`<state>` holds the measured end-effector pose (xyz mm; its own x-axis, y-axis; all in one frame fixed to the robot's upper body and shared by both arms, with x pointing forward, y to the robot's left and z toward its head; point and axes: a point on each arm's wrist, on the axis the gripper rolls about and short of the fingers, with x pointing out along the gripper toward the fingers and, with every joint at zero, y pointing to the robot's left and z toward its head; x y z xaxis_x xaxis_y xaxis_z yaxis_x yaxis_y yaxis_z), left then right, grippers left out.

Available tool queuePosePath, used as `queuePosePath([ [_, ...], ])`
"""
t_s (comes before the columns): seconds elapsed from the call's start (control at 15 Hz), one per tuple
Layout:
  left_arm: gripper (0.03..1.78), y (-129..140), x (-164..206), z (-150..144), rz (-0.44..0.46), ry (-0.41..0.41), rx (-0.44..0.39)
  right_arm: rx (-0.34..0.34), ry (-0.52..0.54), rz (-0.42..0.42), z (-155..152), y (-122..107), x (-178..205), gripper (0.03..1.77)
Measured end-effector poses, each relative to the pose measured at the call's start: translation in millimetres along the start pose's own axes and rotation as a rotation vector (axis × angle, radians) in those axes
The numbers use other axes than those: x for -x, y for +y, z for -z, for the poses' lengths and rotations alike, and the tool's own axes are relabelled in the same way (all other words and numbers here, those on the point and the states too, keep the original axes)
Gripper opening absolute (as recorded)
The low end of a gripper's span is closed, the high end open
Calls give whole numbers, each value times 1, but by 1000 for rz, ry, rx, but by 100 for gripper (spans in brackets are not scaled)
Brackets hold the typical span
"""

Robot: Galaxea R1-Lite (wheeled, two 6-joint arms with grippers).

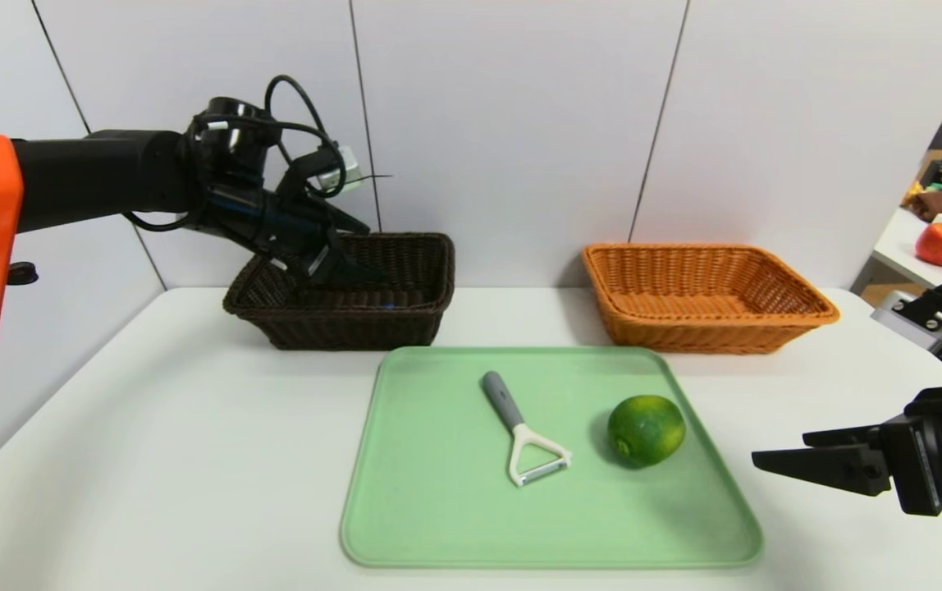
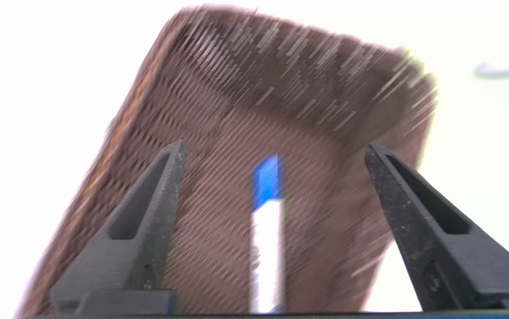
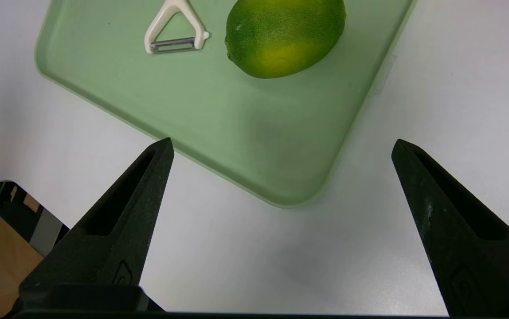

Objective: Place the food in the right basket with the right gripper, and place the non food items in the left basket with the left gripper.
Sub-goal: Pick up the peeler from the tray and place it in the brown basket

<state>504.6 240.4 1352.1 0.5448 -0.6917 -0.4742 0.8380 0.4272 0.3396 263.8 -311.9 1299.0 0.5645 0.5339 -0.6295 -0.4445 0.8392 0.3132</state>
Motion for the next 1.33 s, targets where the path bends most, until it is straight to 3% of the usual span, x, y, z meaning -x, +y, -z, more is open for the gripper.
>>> queuePosePath([
  [0.33,158,-44,-26,-24,135,-12,20,5,-15,4,0,1,4,170],
  [0.73,164,-94,-65,-44,297,-34,-58,3,-16,6,0,1,4,170],
  [1.07,167,-115,-88,-41,375,-21,-133,-1,-18,11,1,0,5,170],
  [1.2,167,-124,-93,-40,401,-4,-118,-3,-17,12,1,0,5,170],
  [1.33,168,-134,-96,-38,436,39,-48,-3,-18,13,2,0,5,170],
])
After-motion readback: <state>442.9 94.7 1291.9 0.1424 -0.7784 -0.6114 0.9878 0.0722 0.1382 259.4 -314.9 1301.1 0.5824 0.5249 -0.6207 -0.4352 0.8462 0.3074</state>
